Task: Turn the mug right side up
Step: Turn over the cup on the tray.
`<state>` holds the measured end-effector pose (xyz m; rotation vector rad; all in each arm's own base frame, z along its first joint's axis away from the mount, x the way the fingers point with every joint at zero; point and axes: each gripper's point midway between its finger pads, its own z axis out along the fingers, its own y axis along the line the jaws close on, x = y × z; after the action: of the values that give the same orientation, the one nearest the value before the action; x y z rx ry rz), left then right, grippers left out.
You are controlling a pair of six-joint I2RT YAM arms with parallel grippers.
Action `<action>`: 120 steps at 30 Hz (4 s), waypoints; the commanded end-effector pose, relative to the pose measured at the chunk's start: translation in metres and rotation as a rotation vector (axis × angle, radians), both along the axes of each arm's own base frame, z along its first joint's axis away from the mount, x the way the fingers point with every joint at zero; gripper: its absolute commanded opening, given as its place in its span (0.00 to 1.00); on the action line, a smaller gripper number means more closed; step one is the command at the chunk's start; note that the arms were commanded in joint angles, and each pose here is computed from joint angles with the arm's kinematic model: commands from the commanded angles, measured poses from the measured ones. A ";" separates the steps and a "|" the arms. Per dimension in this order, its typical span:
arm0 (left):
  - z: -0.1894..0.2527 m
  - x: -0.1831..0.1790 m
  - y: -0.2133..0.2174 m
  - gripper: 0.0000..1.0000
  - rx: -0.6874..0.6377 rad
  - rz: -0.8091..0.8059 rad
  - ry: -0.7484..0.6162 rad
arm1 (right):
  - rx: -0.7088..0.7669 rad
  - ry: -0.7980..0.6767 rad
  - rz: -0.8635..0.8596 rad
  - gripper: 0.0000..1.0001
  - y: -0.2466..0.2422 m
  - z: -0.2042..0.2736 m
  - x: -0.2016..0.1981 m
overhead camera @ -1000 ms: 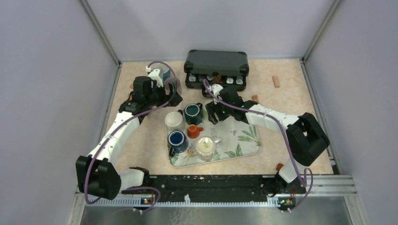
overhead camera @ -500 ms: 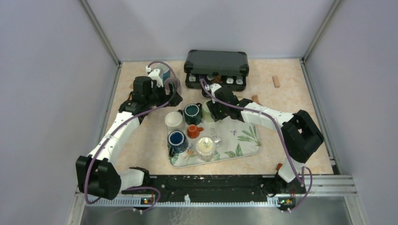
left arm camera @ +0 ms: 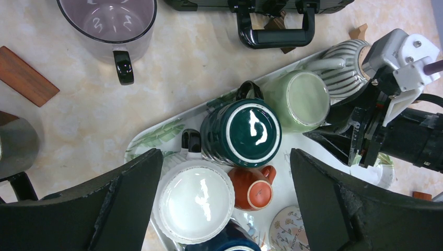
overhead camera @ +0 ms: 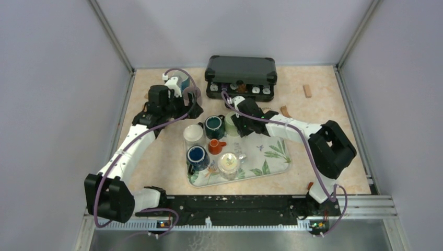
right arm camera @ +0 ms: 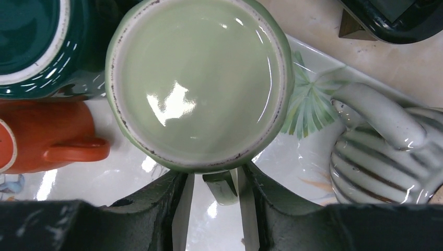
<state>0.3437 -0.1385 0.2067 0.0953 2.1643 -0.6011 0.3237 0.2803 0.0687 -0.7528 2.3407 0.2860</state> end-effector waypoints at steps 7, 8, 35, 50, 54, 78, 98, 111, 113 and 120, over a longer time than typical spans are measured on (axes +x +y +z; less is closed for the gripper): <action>0.032 0.010 -0.004 0.99 -0.025 -0.005 -0.094 | 0.020 -0.077 -0.004 0.33 0.014 0.021 0.020; 0.031 0.010 -0.004 0.99 -0.025 -0.005 -0.093 | 0.019 -0.079 -0.006 0.33 0.014 0.021 0.021; 0.039 0.004 -0.023 0.99 -0.163 -0.047 -0.073 | 0.139 -0.124 -0.106 0.00 0.000 0.081 0.006; 0.080 -0.015 -0.057 0.99 -0.413 -0.194 -0.062 | 0.418 -0.182 -0.215 0.00 0.007 0.176 0.001; 0.093 -0.025 -0.068 0.99 -0.496 -0.262 -0.051 | 0.554 -0.196 -0.232 0.00 0.019 0.206 0.003; 0.127 -0.068 -0.084 0.98 -0.796 -0.532 0.008 | 1.272 -0.188 -0.050 0.00 0.071 0.352 -0.022; 0.148 -0.073 -0.099 0.63 -0.924 -0.572 0.011 | 1.439 -0.097 0.016 0.00 0.091 0.353 -0.029; 0.151 -0.069 -0.103 0.46 -0.996 -0.548 0.001 | 1.431 -0.086 0.019 0.00 0.095 0.345 -0.030; 0.152 -0.069 -0.102 0.44 -1.004 -0.540 -0.003 | 1.433 -0.083 0.019 0.00 0.095 0.344 -0.031; 0.152 -0.067 -0.101 0.37 -1.018 -0.524 -0.005 | 1.427 -0.071 0.022 0.00 0.098 0.339 -0.032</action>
<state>0.2793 -0.2413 0.3459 0.0674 1.6671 -1.9162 0.3040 0.3787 0.3646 0.0086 1.6282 1.5501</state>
